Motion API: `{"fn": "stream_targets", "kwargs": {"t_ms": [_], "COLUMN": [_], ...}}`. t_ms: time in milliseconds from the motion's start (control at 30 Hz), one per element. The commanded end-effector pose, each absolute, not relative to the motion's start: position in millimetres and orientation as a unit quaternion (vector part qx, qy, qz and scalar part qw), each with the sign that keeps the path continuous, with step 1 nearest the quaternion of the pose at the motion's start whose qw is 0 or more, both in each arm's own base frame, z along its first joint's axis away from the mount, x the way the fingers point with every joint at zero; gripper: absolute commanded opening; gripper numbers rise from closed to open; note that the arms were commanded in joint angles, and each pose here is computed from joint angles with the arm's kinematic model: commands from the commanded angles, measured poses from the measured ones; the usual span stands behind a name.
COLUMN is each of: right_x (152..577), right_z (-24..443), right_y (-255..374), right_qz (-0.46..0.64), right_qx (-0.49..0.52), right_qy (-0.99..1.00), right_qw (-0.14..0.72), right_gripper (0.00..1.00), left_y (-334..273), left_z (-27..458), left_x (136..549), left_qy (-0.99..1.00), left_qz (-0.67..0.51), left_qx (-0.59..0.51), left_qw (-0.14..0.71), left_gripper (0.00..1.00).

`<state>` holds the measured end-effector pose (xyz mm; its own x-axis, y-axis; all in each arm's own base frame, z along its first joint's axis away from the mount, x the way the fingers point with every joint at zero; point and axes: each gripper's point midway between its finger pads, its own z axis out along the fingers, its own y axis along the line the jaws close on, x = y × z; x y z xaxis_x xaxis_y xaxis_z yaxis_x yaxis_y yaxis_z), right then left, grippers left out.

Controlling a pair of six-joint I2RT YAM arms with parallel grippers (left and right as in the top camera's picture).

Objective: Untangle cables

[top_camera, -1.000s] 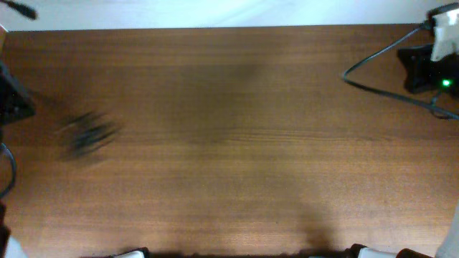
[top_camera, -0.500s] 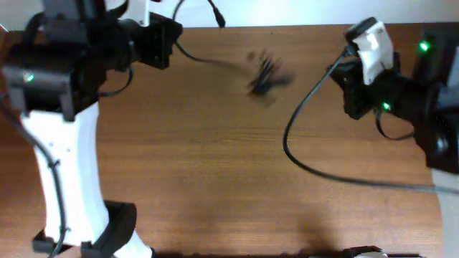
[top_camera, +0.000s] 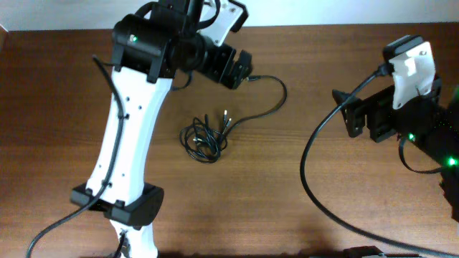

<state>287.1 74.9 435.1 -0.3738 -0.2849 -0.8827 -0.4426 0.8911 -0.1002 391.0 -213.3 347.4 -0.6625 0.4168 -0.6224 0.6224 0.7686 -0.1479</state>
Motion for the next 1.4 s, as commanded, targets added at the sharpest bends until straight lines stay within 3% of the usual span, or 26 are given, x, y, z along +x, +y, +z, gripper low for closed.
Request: {"fn": "stream_targets", "kwargs": {"t_ms": [0,33,100,167,367,433,533,700,1000,1067,1100,1133,1167,1200,1233,1267,1367], "right_x": [299,303,311,311,311,311,311,307,311,313,313,313,314,314,315,315,315], "right_z": [419,416,409,409,409,409,409,404,407,403,402,401,399,399,399,399,399], "right_y": [77,78,78,78,78,78,78,77,78,78,78,78,78,78,78,78,78], "right_qz": [0.090,0.100,0.114,0.113,0.113,0.111,0.112,0.112,0.111,0.112,0.112,0.112,0.112,0.112,0.112,0.112,0.113], "right_qx": [-0.208,-0.193,-0.169,-0.169,-0.169,-0.168,-0.168,-0.169,-0.169,-0.169,-0.169,-0.168,-0.169,-0.168,-0.168,-0.168,-0.168], "right_qy": [0.845,0.852,0.862,0.862,0.862,0.862,0.862,0.868,0.864,0.867,0.868,0.870,0.871,0.871,0.871,0.871,0.871], "right_qw": [0.485,0.477,0.465,0.465,0.465,0.465,0.464,0.453,0.461,0.455,0.453,0.450,0.448,0.448,0.447,0.447,0.447], "right_gripper": [0.99,0.99,0.99,0.99,0.99,0.99,0.99,0.99,0.99,0.99,0.99,0.99,0.99,0.99,0.99,0.99,0.99], "left_y": [-174,-171,-173,-135,-127,-118,-107,-99,-97,-101,-103,-104,-104,-104,-105,-106,-95], "left_z": [350,341,315,278,170,121,88,80,94,93,92,91,91,91,90,89,89], "left_x": [368,363,366,383,395,383,367,365,399,397,396,396,396,396,395,395,397], "left_qy": [0.918,0.927,0.962,0.981,0.966,0.963,0.955,0.945,0.948,0.951,0.952,0.953,0.954,0.954,0.954,0.955,0.960], "left_qz": [-0.094,-0.093,-0.110,0.015,0.087,0.110,0.134,0.142,0.084,0.073,0.069,0.060,0.056,0.056,0.050,0.040,0.042], "left_qx": [0.273,0.267,0.150,-0.026,-0.174,-0.199,-0.231,-0.261,-0.263,-0.263,-0.262,-0.263,-0.264,-0.264,-0.265,-0.268,-0.251], "left_qw": [0.273,0.247,0.200,0.193,0.170,0.146,0.131,0.135,0.156,0.148,0.144,0.138,0.134,0.134,0.129,0.122,0.117], "left_gripper": [0.99,0.99,0.99,0.99,0.99,0.99,0.99,0.99,1.00,0.89,0.78,0.55,0.24,0.00,0.08,0.09,0.00]}}
